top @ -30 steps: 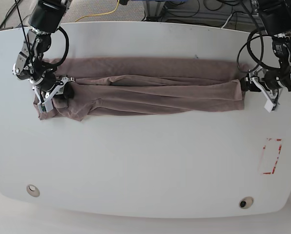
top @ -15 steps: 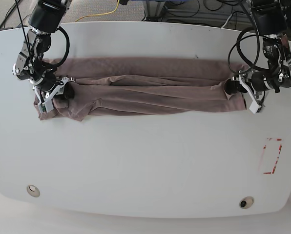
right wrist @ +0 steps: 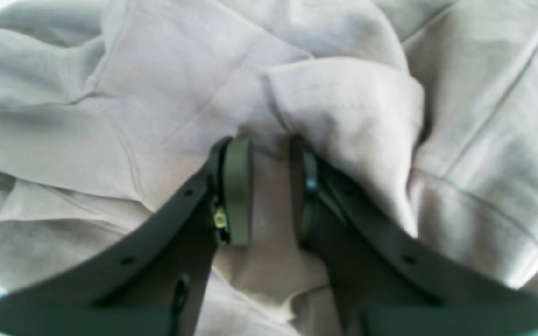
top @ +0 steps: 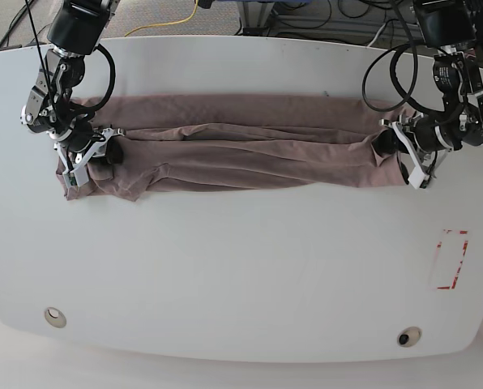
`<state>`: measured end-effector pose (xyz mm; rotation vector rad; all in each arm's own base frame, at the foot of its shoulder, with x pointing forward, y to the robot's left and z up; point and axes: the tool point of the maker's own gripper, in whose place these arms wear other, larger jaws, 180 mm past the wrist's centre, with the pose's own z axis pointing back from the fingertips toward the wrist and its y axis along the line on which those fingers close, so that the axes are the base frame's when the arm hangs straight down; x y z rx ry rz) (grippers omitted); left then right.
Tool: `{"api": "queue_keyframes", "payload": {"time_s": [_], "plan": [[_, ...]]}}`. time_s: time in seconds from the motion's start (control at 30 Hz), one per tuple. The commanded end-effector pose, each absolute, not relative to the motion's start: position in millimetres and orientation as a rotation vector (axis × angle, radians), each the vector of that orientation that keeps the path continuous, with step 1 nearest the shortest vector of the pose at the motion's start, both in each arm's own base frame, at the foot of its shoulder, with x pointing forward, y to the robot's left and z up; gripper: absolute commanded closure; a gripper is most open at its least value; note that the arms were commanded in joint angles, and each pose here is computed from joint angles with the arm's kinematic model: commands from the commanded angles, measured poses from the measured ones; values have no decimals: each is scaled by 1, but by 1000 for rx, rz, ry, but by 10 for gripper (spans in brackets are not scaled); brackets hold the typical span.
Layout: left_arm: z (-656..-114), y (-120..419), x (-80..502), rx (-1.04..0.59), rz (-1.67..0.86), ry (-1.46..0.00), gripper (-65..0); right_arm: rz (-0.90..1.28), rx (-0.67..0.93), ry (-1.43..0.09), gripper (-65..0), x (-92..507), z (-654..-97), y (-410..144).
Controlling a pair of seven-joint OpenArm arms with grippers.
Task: Layout the t-shirt on the table in an organized manner, then fold the t-shirt properly
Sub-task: 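Carry the grasped end with the left gripper toward the right gripper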
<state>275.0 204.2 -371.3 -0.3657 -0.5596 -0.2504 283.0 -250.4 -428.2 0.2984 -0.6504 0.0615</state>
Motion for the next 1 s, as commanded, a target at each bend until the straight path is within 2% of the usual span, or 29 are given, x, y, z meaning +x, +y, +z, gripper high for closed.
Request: {"api": "queue_keyframes", "payload": {"time_s": [0.0, 0.4, 0.63, 0.83, 0.97], "plan": [[-357, 192, 283, -412, -261, -600, -31, 74, 248, -586, -132, 273, -435, -261], [-352, 114, 284, -677, -155, -567, -35, 73, 251, -584, -132, 273, -436, -260], [-346, 49, 288, -788, -210, -559, -36, 66, 272, -585, -132, 272, -439, -250], [-344, 0, 285, -844, -237, -537, -36, 66, 274, -585, -132, 272, -439, -250], [-346, -8, 283, -831, -260, -523, -36, 66, 275, -586, -132, 273, -439, -249]]}}
